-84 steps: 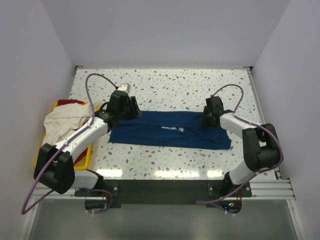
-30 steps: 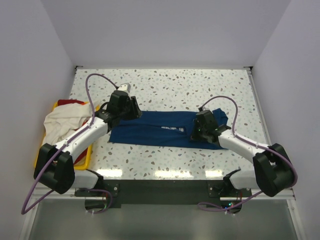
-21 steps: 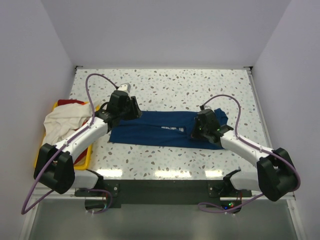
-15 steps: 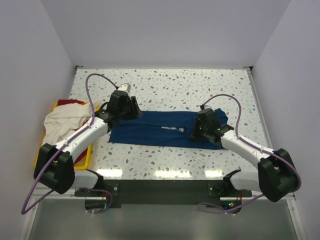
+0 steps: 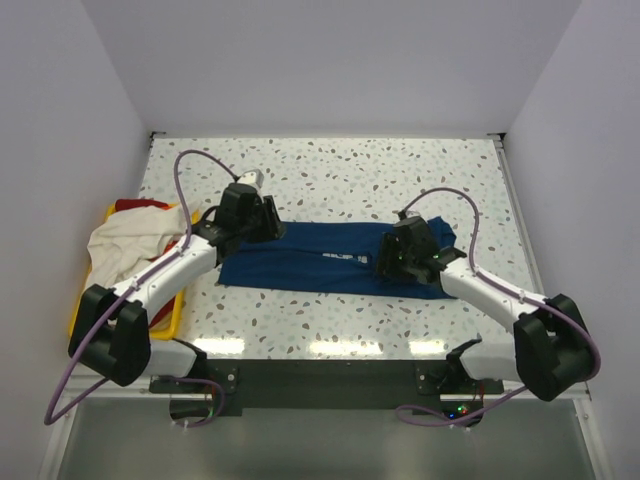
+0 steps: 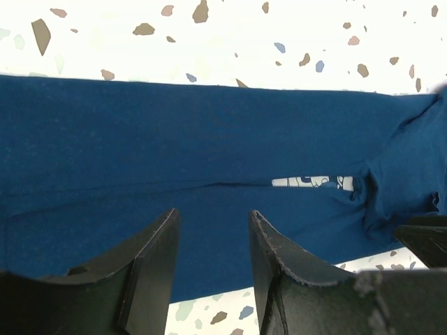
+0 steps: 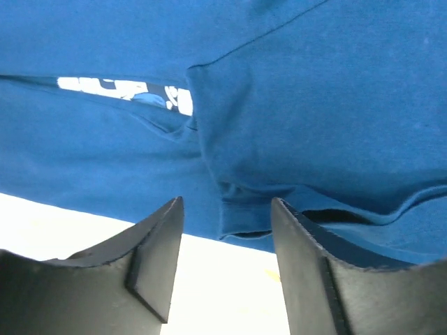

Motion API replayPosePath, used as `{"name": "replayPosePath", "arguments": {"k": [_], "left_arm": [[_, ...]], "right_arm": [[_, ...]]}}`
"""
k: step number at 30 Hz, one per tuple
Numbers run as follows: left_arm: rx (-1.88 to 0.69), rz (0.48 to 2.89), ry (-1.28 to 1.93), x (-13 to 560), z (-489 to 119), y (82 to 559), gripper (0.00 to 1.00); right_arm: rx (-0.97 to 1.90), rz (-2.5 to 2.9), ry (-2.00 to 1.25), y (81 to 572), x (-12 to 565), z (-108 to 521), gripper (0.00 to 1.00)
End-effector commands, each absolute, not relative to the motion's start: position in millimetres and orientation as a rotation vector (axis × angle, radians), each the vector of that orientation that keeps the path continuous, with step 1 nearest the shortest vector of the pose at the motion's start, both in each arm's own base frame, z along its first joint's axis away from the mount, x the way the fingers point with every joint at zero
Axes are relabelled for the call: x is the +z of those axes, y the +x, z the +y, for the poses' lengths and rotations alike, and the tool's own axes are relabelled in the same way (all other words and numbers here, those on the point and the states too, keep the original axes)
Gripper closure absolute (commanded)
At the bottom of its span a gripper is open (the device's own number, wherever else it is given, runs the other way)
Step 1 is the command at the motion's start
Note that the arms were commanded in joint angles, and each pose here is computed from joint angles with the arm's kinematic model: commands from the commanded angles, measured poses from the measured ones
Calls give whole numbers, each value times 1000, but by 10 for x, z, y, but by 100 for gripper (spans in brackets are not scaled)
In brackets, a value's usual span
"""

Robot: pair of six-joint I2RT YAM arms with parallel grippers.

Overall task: Fold and stack the t-shirts
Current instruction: Fold the tshirt

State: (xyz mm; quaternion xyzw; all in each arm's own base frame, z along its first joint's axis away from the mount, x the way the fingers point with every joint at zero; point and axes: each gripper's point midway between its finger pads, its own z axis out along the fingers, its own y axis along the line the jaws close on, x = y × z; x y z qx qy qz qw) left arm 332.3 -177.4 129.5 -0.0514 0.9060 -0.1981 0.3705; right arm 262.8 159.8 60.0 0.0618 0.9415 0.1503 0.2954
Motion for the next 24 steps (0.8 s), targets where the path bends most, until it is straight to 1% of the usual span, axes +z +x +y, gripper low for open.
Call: {"name": "replayPosePath", "arguments": {"k": [1, 4, 6, 7, 8, 10, 11, 12, 14, 15, 16, 17, 24], "left_arm": [[-572, 2302, -131, 1347, -1870, 3366, 52], [-597, 2307, -156, 1399, -1938, 3456, 51], [-625, 2289, -207, 1500, -2004, 3576, 51], [-618, 2309, -226, 1410, -2030, 3637, 51], [-621, 2292, -240, 1482, -2060, 3733, 51], [-592, 2335, -300, 1325, -2069, 3844, 52], [-599, 2316, -311, 1392, -2100, 3942, 52], [-580, 2328, -325, 1298, -2108, 4009, 52], [-590, 2317, -336, 1309, -2157, 4112, 52], [-587, 2320, -333, 1286, -2173, 4148, 52], [-571, 2349, -337, 1160, -2187, 4180, 52], [-571, 2346, -337, 1181, -2205, 4238, 53], [-527, 2413, -337, 835, -2213, 4301, 53]], "right_arm": [[325, 2438, 177, 2868, 844, 1537, 41], [307, 2408, 267, 3157, 1002, 1332, 41], [294, 2381, 378, 3449, 1079, 1034, 42], [270, 2372, 401, 3542, 1097, 917, 43], [226, 2352, 483, 3663, 1105, 662, 44], [225, 2357, 554, 3871, 1057, 479, 47], [230, 2328, 613, 3998, 1085, 296, 48], [213, 2341, 644, 4048, 972, 214, 48], [176, 2326, 688, 4151, 899, 5, 48], [173, 2318, 695, 4224, 907, -42, 48], [165, 2352, 710, 4234, 756, -68, 49], [178, 2339, 723, 4290, 750, -123, 49], [174, 2321, 750, 4382, 591, -312, 50]]}}
